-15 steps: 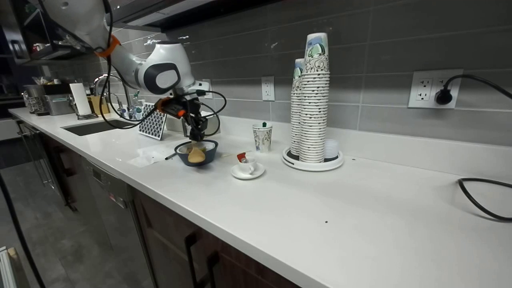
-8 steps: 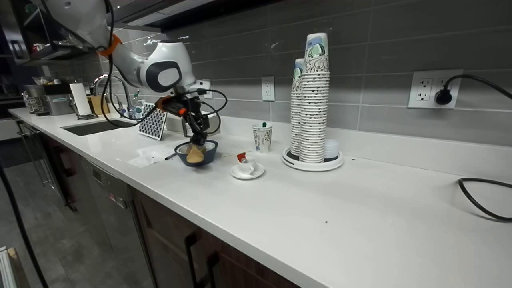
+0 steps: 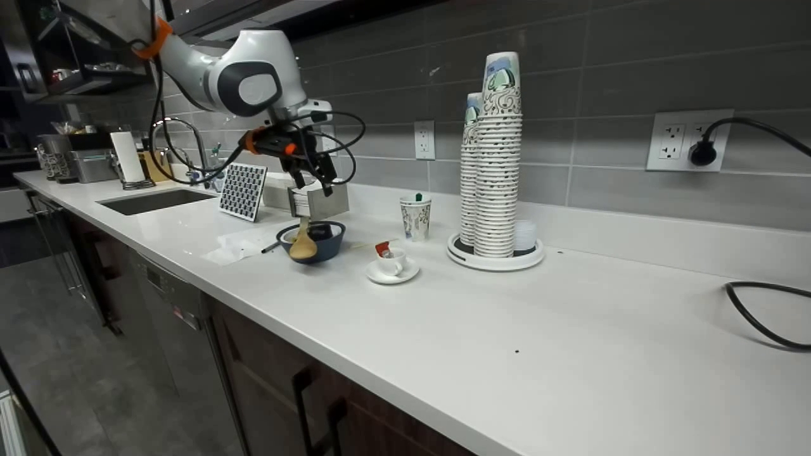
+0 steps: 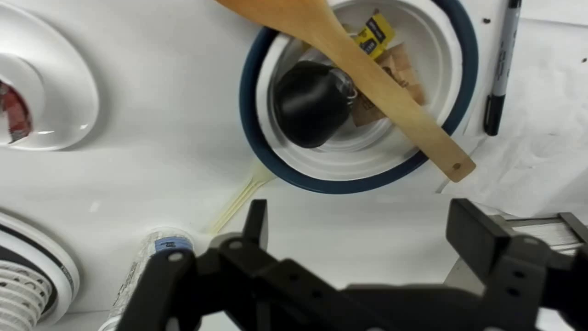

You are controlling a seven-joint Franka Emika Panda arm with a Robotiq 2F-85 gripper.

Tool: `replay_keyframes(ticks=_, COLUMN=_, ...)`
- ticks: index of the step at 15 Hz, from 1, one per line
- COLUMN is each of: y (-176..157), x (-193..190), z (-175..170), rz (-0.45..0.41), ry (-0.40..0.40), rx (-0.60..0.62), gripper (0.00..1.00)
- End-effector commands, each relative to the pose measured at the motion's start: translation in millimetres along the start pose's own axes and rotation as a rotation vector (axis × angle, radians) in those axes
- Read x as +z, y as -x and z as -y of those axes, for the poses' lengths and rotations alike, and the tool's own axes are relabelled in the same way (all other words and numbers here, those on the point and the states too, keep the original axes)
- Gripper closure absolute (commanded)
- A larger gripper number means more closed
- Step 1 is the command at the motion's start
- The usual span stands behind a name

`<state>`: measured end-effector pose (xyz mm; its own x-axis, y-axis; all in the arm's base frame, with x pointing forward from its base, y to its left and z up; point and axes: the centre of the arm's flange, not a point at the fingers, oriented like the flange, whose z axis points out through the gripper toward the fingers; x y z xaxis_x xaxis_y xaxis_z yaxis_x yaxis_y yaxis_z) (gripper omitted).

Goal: Pick up the black object from the tea cup and place it in the white bowl

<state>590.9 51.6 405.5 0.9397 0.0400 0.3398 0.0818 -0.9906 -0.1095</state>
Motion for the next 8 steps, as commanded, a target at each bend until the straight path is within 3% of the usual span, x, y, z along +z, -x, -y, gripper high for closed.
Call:
replay_keyframes(ticks=1, y=53, x=-43, z=-30, rz=-0.055, ry=-0.016, rx=-0.145, gripper=0.00)
replay_keyframes(ticks=3, y=86, x=-65, z=-39, rz=-0.117, ry=-0.034, rx=-0.176, gripper=0.00)
replay_keyframes(ticks=6, y=128, x=-94, z=-44, rz=-0.249, ry=-0.091, rx=-0.108, gripper=0.00)
replay_keyframes(ticks=7, y=78, x=-65, z=-43, rz=-0.167, ry=-0.051, rx=-0.118, gripper=0.00)
replay_keyframes(ticks=8, y=88, x=-72, z=-44, rz=-0.181, ry=-0.054, rx=-0.120, gripper=0.00)
